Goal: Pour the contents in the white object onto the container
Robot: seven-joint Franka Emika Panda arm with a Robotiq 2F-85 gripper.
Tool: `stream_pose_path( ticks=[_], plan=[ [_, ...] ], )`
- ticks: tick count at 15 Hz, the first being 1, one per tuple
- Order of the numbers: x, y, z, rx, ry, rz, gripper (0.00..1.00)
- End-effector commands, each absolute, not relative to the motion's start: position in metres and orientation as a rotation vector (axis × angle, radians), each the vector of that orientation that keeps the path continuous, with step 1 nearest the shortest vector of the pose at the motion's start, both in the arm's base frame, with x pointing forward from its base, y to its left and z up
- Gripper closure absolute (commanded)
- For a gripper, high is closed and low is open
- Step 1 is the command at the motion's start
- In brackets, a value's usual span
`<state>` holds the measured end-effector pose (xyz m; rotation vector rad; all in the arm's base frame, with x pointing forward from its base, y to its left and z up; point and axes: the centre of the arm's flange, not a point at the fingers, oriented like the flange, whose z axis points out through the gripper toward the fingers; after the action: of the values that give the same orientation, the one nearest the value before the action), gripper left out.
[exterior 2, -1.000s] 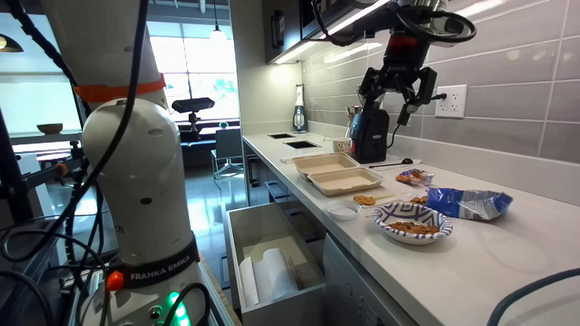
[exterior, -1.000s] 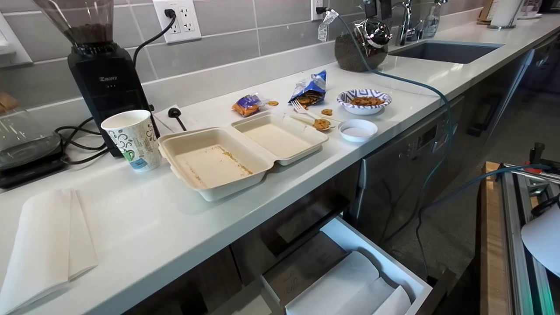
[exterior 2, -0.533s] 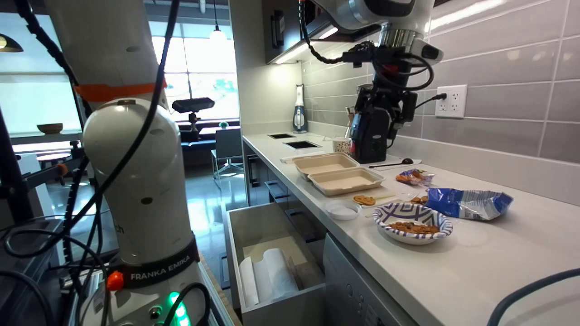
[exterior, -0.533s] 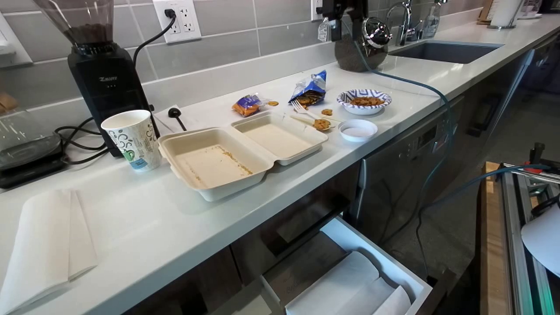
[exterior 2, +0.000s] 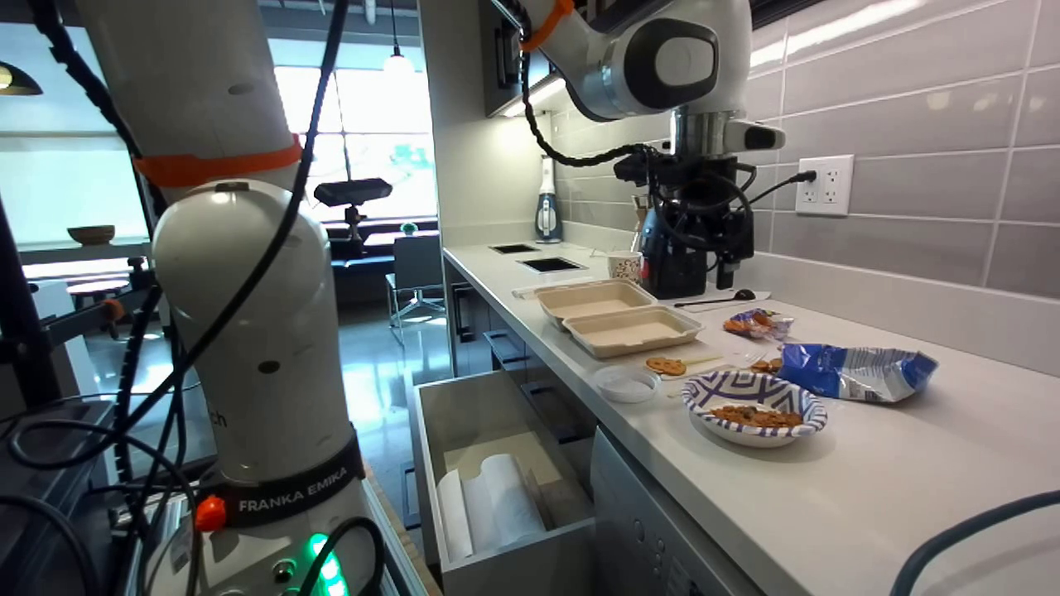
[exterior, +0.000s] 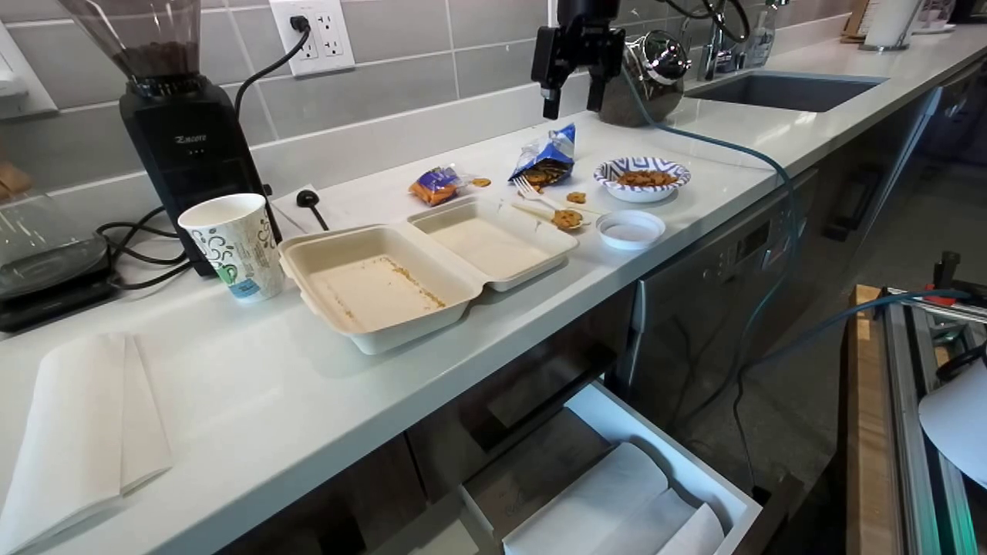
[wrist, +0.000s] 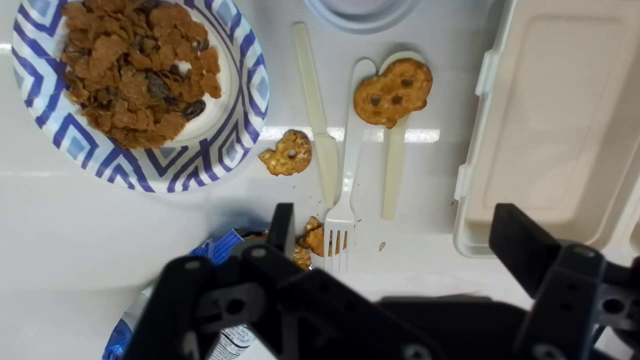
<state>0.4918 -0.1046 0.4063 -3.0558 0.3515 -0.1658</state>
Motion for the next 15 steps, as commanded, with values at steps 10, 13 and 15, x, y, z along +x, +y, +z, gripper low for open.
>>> stream_pose_path(
  ticks=[10,13,15],
  plan=[
    [0.497,-0.085,0.384,-3.119,0.345,-0.103,0.00],
    [0.501,-0.076,0.370,-3.154,0.318,-0.101,0.00],
    [0.502,-0.071,0.363,-3.156,0.301,-0.083,0.00]
  ],
)
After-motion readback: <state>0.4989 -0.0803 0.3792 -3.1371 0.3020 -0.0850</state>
